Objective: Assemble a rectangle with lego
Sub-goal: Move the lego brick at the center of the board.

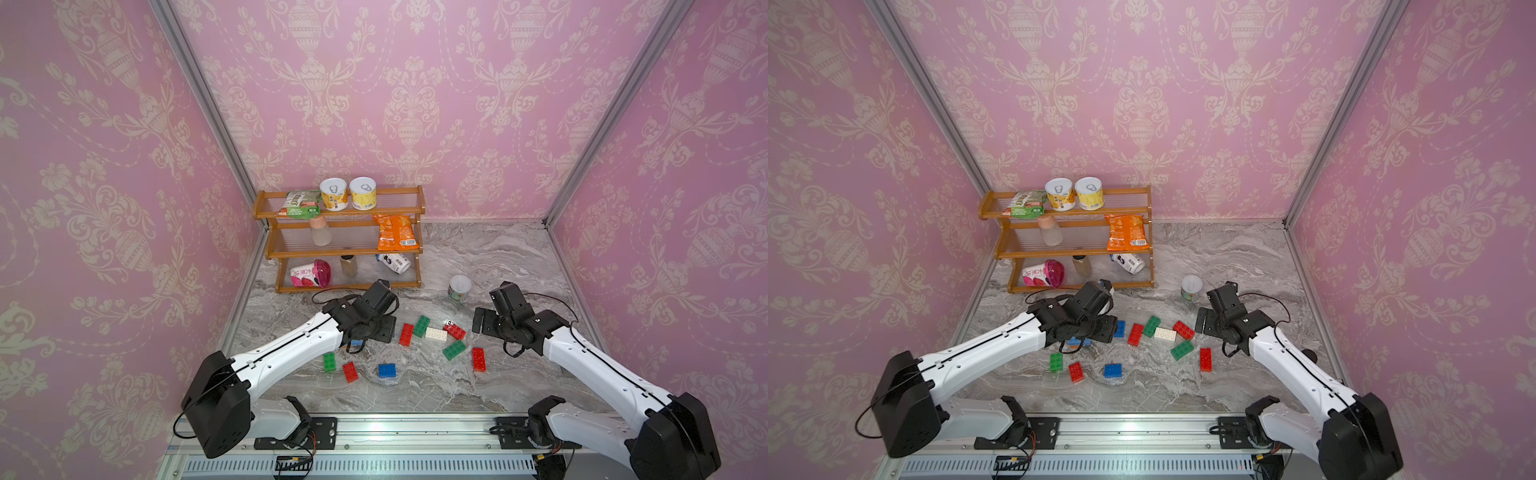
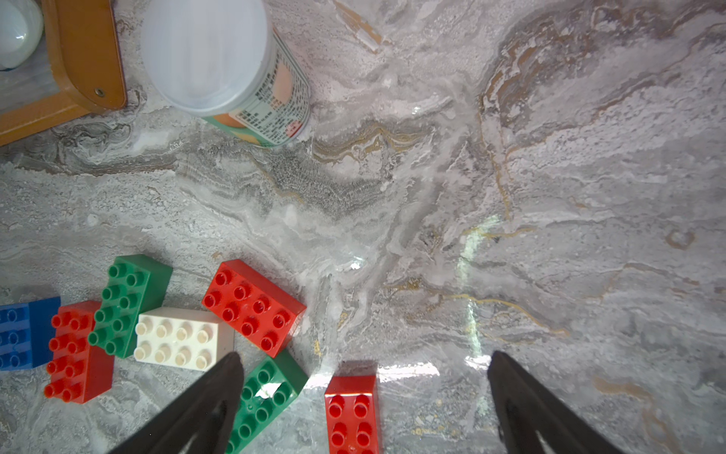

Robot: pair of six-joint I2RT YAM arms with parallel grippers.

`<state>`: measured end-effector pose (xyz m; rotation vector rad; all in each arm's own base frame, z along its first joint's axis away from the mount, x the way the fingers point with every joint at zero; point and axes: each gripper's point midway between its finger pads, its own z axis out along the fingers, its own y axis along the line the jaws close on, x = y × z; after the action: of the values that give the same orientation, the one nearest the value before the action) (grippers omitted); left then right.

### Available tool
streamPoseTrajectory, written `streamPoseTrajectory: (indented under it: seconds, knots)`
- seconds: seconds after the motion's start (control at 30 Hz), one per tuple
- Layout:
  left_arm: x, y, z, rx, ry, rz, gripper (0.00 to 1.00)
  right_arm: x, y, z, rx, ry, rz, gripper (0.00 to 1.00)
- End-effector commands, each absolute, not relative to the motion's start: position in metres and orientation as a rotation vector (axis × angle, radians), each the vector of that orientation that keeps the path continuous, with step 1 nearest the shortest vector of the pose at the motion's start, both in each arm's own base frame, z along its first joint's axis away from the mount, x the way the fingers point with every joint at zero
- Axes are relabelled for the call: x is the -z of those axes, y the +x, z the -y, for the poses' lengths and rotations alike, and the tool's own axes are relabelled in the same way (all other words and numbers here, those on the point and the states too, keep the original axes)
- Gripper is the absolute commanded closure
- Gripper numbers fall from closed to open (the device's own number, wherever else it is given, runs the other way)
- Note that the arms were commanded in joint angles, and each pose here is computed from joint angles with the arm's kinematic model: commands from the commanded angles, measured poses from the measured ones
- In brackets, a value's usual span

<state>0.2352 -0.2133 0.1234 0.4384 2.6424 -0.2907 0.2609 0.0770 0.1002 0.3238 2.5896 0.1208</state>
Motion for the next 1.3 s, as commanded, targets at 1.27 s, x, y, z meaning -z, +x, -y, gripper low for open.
streamPoseTrajectory:
  seconds: [1.27]
  knots:
    - [-0.023,0.155,0.217,-0.181,1.165,-2.822,0.53,-0.093,0.254,-0.072,-0.099,0.354,-2.612,0.0]
